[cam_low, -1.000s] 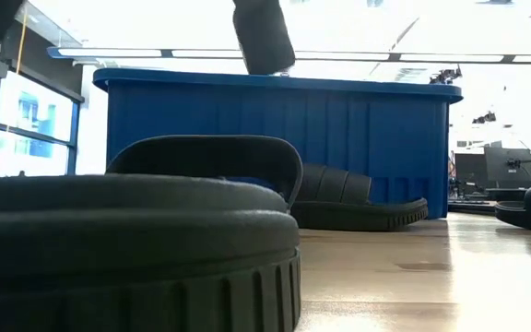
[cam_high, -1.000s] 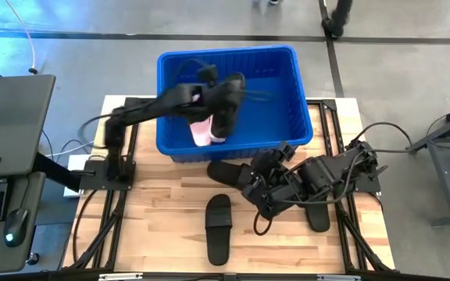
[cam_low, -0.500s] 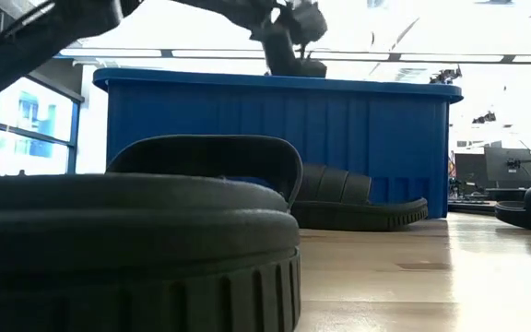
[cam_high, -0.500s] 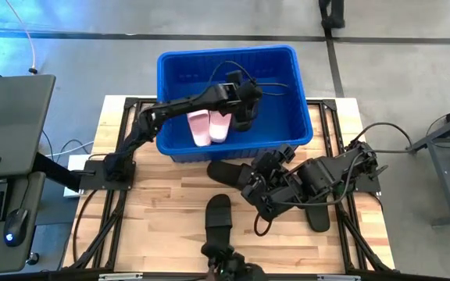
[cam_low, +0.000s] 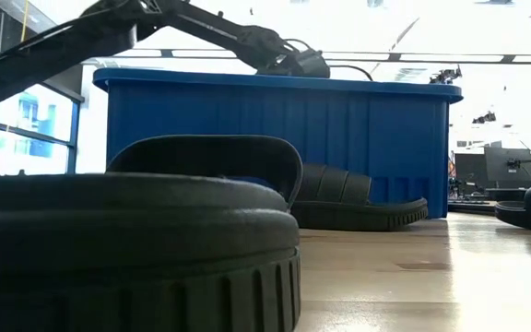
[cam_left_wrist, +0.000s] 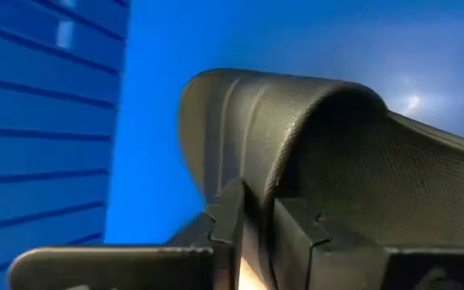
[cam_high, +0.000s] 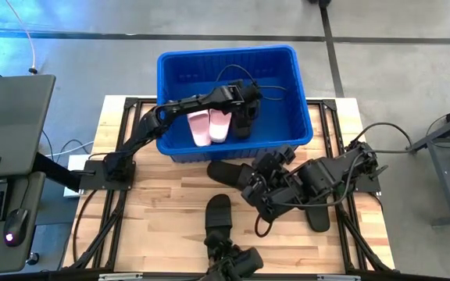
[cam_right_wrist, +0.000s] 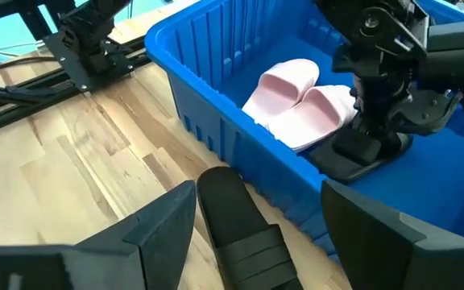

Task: Pick and place slides into bin
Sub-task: Put the black slide into the blue container

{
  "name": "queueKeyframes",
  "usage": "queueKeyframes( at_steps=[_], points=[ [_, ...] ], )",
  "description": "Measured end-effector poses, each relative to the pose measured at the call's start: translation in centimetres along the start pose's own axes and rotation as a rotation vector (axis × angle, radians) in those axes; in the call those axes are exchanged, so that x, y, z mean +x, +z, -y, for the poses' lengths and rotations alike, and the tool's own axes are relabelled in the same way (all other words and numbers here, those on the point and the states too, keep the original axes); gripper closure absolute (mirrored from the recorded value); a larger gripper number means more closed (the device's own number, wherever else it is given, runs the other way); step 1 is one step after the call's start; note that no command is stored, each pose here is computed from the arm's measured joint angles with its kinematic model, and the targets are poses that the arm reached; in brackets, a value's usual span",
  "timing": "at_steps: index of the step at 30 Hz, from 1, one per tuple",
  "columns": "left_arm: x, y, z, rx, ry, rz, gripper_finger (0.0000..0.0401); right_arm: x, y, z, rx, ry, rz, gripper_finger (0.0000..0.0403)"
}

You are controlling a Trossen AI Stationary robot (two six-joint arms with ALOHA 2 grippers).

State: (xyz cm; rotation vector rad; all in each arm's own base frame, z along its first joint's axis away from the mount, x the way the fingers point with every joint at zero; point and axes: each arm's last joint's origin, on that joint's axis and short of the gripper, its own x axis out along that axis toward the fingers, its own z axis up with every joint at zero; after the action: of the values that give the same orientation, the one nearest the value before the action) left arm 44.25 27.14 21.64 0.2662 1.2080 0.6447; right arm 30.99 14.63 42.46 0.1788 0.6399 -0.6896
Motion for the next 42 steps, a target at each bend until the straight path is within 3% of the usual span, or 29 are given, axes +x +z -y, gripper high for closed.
queueKeyframes(
  at_steps=[9,16,21,23,28,34,42],
  points=[
    [0.1,0.2,-0.1,-0.009,-0.041,0.037,0.0283,-0.7,-0.5,-0.4,0.020,0.025,-0.004,0.0147],
    [0.0,0.3,0.5,-0.017,-0.211,0.098,0.0212,-1.6,-1.2,-0.8,0.028,0.049,0.002,0.0147],
    [-1.2,0.6,1.5,-0.034,-0.311,0.111,0.0191,-2.5,-1.9,-1.3,0.006,0.104,-0.047,0.0147],
    [-2.5,0.7,1.7,-0.014,-0.326,0.094,0.0192,-3.1,-2.4,-1.6,0.004,0.127,-0.056,0.0147],
    [-6.7,2.0,1.5,0.034,-0.222,0.149,0.0212,-4.7,-3.5,-2.1,0.065,0.145,-0.005,0.0147],
    [-13.9,2.2,-0.2,0.041,-0.134,0.263,0.0239,-6.5,-5.2,-3.0,0.128,0.191,-0.007,0.0147],
    [-24.7,0.5,-1.7,0.062,-0.126,0.460,0.0258,-4.4,-7.4,-6.0,0.112,0.125,0.012,0.0147]
  ],
)
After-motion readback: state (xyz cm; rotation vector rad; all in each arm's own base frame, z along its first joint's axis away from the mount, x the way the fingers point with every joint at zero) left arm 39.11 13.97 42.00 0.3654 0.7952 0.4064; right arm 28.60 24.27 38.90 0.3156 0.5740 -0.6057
